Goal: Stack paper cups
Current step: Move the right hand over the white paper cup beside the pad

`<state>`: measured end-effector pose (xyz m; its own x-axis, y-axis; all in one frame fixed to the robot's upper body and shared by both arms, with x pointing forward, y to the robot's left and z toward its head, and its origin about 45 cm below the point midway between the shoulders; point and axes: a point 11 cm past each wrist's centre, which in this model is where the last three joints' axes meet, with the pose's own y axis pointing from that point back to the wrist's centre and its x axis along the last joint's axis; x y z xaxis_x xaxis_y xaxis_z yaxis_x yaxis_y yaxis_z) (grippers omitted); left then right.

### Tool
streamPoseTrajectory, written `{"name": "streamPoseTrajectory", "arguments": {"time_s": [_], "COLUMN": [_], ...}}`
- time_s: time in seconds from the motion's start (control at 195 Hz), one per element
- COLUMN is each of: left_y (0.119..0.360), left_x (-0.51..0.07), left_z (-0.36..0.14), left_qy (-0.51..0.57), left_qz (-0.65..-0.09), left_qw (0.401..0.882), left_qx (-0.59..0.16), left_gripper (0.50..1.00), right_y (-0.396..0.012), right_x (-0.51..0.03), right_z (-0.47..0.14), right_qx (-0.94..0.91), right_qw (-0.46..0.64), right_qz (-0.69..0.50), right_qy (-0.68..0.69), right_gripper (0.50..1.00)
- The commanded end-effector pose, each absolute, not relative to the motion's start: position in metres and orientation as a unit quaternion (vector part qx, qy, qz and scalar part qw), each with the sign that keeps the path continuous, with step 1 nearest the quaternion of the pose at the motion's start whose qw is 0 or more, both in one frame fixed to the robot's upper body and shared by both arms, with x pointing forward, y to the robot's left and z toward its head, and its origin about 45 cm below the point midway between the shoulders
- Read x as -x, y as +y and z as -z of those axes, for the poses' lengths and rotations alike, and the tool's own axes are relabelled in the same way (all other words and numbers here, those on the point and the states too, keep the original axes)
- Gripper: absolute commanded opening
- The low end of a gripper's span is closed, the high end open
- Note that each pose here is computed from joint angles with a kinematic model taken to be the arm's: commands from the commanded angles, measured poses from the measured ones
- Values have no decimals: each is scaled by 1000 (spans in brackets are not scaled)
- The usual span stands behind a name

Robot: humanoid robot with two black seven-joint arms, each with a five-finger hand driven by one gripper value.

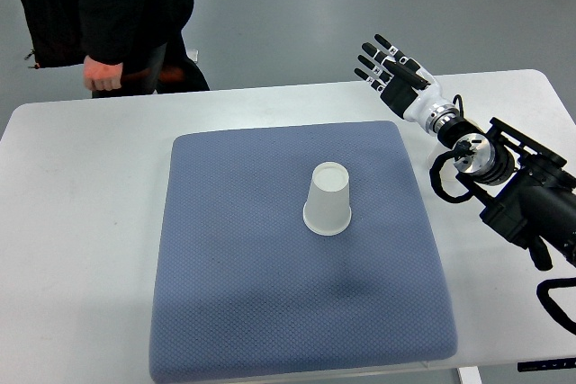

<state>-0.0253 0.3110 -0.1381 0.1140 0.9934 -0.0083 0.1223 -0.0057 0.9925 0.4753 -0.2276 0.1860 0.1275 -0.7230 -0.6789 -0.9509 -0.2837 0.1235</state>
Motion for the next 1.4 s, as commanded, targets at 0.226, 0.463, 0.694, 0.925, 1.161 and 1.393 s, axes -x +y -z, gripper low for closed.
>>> {"name": "streamPoseTrajectory", "arguments": {"time_s": [0.226, 0.463, 0.694, 0.925, 1.161, 1.393], "left_y": [311, 310, 309, 307, 306, 299], "left_x": [25, 25, 25, 25, 25, 25], "left_z": [138, 138, 138, 138, 138, 138], "left_qy": [501, 501, 502, 503, 503, 508], "left_qz": [-439, -438, -437, -436, -434, -429], "left_qw": [496, 497, 498, 499, 501, 507], "left_qx": [-557, -556, -556, -555, -554, -549], "left_gripper": [1000, 1000, 1000, 1000, 1000, 1000], "right_y": [-228, -225, -240, -263, -298, -304], "right_x": [-476, -475, -477, -472, -447, -427], "right_z": [-187, -192, -220, -256, -314, -390], "right_qx": [732, 752, 856, 886, 816, 713], "right_qw": [173, 158, -8, -241, -516, -650], "right_qz": [-327, -310, -161, -18, 108, 210], "right_qy": [572, 560, 492, 395, 236, 159], "right_gripper": [924, 924, 924, 924, 924, 928]}}
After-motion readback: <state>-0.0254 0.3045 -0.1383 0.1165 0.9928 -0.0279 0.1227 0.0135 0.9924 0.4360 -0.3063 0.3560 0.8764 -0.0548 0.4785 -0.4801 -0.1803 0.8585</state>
